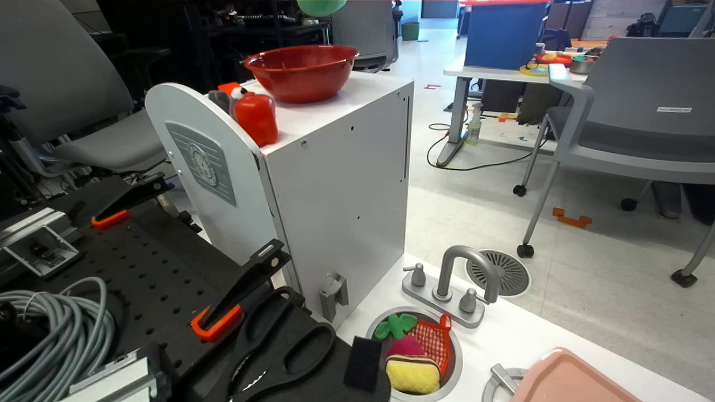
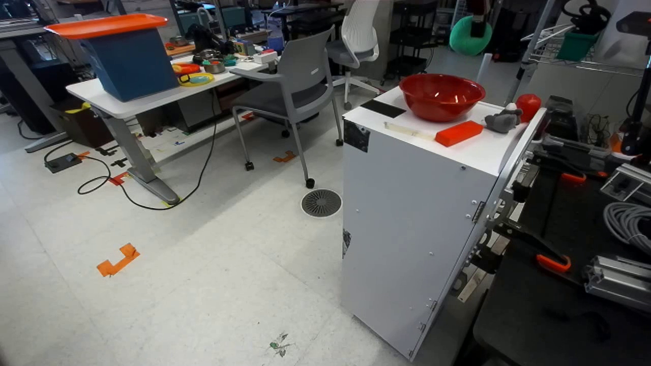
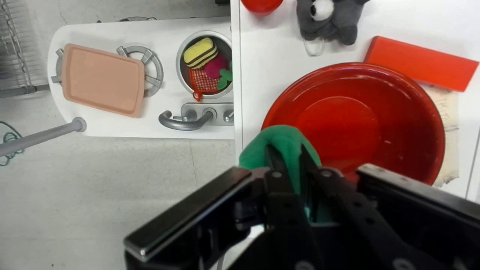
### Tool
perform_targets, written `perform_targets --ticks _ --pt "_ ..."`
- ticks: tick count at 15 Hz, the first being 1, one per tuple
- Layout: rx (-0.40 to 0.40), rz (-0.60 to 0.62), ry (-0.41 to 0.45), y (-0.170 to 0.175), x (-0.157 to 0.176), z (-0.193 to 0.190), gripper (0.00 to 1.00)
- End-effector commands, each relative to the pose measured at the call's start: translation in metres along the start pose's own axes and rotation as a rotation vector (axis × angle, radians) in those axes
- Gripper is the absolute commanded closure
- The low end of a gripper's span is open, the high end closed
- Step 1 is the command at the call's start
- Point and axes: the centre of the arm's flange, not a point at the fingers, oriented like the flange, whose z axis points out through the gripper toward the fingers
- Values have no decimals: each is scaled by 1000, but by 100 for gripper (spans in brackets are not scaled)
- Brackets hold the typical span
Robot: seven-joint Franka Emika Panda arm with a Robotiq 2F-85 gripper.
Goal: Remove the green object from the red bowl
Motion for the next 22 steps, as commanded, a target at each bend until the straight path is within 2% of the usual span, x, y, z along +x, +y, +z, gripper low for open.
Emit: perform_targets --ticks 1,9,11,17,22 --pt "-7 84 18 17 -28 -10 97" --pt "183 390 -30 122 -70 20 97" --pt "193 453 -65 149 -70 30 97" --pt "183 583 -98 216 -72 33 97" --pt "186 648 -127 252 -74 42 97"
